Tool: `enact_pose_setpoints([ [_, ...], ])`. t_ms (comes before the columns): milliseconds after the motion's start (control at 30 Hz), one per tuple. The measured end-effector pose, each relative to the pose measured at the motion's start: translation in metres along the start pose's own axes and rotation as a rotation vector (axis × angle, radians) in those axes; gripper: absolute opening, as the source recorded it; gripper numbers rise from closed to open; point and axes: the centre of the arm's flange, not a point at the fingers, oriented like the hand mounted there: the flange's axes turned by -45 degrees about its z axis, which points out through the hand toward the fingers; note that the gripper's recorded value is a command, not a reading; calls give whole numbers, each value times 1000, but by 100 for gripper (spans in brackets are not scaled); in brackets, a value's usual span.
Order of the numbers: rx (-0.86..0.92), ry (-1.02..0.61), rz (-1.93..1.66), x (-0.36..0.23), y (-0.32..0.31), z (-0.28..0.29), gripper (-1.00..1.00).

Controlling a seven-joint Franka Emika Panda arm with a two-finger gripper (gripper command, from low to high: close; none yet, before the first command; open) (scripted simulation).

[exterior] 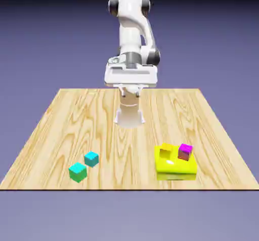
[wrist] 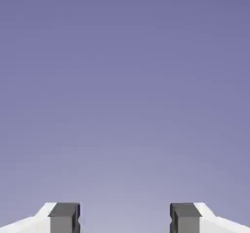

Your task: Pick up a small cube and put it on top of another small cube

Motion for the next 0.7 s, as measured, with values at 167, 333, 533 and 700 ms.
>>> enact_pose_setpoints([
  [167, -61, -166, 442, -2, 57, 52, 0],
  [333, -134, -311, 891, -19, 117, 102, 0],
  [533, -234, -458, 1442, -57, 189, 155, 0],
  [700, -314, -568, 1893, -102, 240, 196, 0],
])
